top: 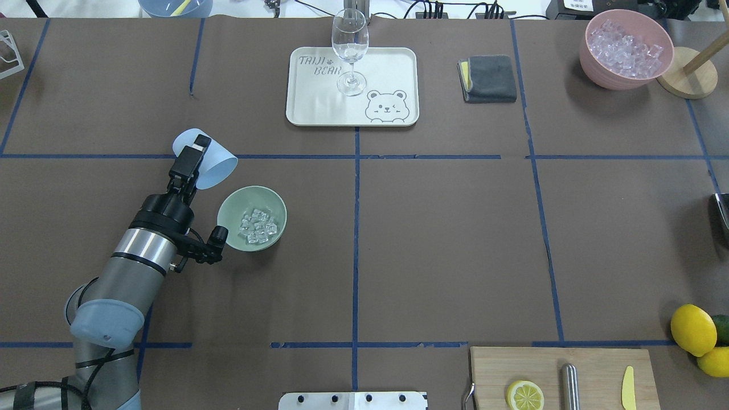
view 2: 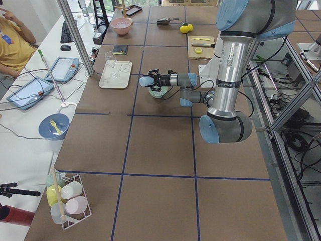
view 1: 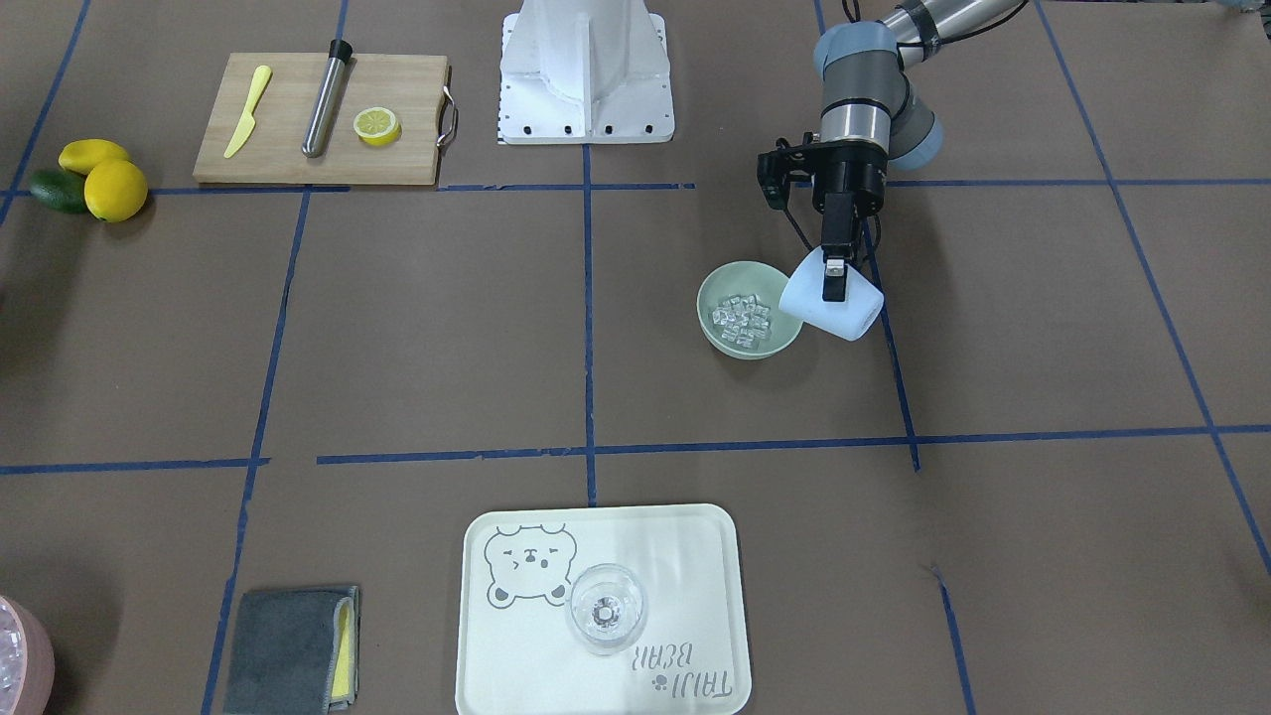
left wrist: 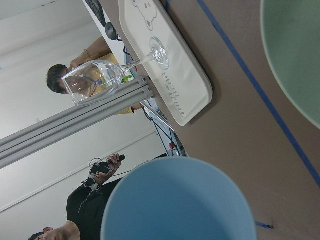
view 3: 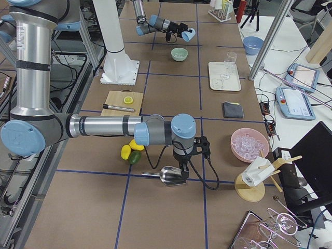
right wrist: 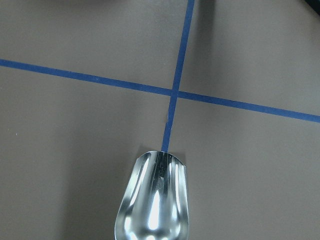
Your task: Pour ice into bowl
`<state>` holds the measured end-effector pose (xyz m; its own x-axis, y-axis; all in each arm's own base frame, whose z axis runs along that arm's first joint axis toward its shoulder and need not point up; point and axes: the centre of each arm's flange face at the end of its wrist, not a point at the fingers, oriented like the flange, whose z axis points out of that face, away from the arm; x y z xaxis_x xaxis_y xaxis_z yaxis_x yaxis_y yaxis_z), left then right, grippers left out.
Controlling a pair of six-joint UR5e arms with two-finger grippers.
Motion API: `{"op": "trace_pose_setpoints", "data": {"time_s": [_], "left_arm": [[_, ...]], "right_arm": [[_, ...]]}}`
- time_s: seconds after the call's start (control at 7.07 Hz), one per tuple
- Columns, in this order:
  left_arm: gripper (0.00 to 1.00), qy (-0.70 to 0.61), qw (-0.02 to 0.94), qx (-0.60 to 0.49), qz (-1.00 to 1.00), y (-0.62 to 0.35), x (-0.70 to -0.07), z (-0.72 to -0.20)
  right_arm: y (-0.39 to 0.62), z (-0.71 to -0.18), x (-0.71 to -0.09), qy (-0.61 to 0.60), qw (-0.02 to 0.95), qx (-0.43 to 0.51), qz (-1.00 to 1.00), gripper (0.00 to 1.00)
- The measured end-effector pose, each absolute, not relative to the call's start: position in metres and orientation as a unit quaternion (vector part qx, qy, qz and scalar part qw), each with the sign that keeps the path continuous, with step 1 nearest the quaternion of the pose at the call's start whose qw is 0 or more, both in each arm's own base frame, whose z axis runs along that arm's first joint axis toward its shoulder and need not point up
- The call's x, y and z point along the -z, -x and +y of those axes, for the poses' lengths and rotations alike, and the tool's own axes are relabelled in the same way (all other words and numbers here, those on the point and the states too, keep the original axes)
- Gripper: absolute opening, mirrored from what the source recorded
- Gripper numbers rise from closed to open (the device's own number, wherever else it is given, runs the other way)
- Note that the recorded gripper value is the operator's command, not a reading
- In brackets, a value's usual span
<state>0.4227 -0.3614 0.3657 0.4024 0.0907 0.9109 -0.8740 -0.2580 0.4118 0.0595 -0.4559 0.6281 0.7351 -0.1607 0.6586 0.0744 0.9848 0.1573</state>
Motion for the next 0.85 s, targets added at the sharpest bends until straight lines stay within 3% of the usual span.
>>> {"op": "trace_pose_setpoints", "data": {"time_s": [0.42,0.85], "left_arm": [[0.00,-0.714,0.587,-0.342,-0.169,-0.409,-0.370,-0.358],[0.00,-0.733,0.655,-0.108,0.146,-0.413,-0.350,-0.352]], "right_arm": [[-0.059,-0.456,-0.628,-0.060,0.929,0.064,-0.358,1.00],[-0.059,-0.456,-0.628,-0.060,0.929,0.064,-0.359,1.00]]}}
